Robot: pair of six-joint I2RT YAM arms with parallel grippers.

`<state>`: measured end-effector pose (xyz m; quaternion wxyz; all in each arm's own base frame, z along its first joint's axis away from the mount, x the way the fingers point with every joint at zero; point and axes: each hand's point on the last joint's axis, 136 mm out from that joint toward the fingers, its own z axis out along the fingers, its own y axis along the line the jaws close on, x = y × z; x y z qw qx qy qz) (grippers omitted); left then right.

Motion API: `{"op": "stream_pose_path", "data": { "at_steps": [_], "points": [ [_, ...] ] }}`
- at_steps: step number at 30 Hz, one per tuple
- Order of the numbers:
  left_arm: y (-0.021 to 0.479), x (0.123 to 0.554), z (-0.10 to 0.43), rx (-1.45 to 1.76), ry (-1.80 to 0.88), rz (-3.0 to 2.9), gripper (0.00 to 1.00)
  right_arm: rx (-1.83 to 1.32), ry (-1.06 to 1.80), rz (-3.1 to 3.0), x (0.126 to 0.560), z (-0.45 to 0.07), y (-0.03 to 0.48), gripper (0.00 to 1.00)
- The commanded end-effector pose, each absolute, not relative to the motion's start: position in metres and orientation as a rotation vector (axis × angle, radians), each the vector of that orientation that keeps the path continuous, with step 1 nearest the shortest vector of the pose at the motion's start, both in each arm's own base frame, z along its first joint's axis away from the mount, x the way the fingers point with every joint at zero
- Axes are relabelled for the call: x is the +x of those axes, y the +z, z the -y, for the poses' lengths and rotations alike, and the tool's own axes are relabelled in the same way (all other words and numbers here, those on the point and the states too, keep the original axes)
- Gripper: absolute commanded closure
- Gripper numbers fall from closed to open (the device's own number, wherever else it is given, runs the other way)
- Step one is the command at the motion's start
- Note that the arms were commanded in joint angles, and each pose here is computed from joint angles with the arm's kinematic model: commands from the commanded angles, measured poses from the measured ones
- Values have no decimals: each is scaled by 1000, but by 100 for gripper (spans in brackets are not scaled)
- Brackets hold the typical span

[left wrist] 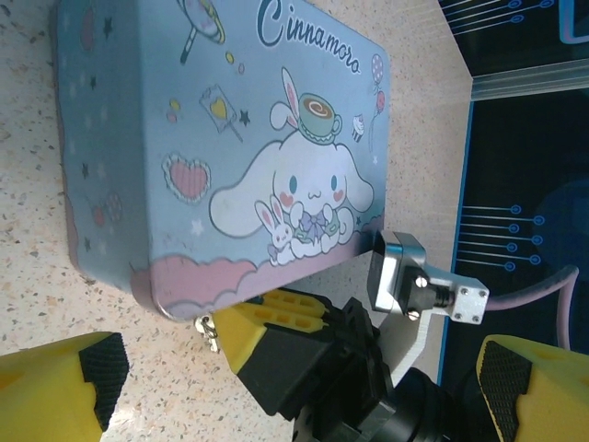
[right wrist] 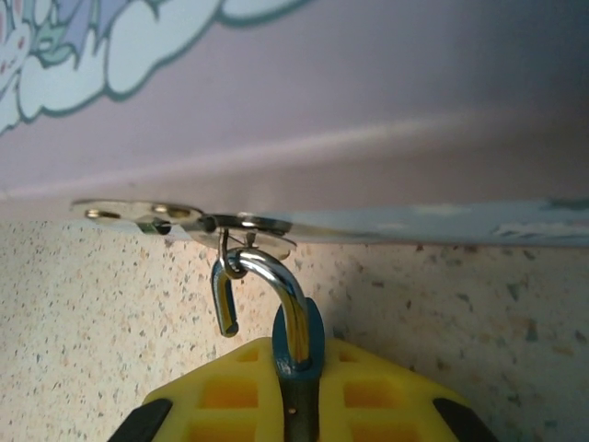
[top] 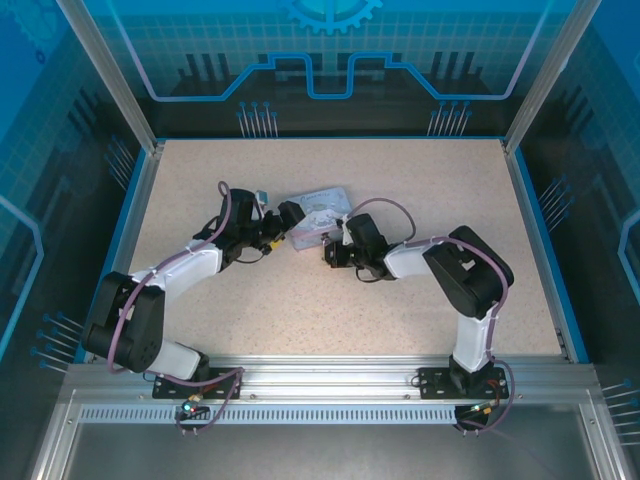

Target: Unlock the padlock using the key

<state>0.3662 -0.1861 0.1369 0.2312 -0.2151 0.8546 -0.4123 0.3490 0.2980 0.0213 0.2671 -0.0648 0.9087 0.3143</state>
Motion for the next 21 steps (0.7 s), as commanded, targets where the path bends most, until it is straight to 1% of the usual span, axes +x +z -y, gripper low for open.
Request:
{"op": "stream_pose_path", "data": {
  "at_steps": [1,4,9,14,21],
  "points": [
    [151,371,179,-565,-1089,-2321,1,-86,843,-2553,333,-278,1,100],
    [152,369,177,-552,-1049,-2324,1,-50,866,-2547,335,-272,3,100],
    [149,366,178,-482,-911,-2373,1,-8,901,-2538,338,-264,7,100],
    [139,366,179,-420,-737,-2438,1,25,923,-2534,339,-258,9,100],
    [117,369,179,-362,-583,-2518,1,63,952,-2529,337,-254,11,100]
  ]
}}
